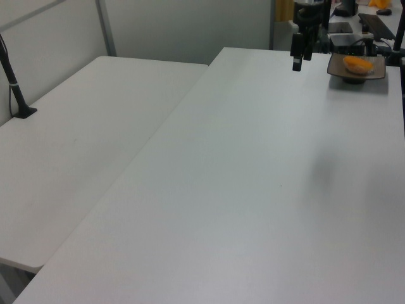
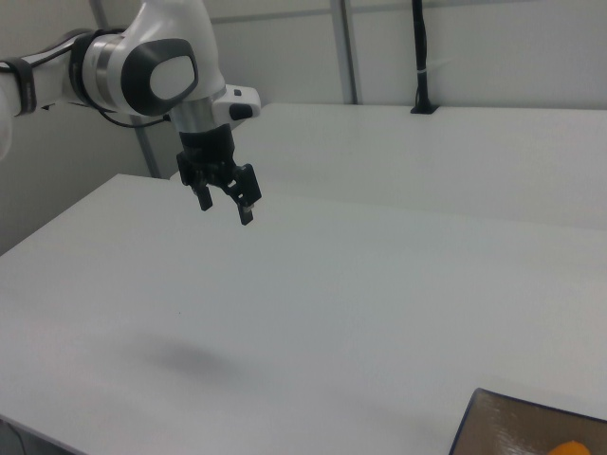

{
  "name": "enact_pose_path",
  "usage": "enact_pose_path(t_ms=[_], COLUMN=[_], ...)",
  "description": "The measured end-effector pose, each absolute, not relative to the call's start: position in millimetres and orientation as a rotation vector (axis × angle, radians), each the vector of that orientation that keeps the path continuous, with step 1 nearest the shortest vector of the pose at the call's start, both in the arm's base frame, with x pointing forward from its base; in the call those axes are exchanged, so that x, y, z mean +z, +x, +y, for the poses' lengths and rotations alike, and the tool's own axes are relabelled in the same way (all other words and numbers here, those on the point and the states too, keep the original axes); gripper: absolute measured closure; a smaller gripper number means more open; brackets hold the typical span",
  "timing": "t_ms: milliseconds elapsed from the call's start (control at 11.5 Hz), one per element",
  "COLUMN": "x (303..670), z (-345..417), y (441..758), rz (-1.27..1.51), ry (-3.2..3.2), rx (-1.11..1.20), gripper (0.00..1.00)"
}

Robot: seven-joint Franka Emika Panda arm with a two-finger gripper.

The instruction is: Bread is placed on a ceramic plate

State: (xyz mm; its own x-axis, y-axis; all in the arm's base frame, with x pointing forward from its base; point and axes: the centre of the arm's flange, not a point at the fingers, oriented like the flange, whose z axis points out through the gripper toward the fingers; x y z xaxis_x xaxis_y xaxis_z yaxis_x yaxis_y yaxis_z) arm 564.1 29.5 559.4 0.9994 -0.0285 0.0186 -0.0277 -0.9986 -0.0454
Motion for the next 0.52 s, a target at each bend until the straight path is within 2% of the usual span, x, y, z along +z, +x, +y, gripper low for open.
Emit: enact_pose_path(t_ms=[521], x=[559.2], z=[29.2], y=[564.3], rz=[0.011], ry=[-3.159], rx=[-0.036], gripper=[0.00])
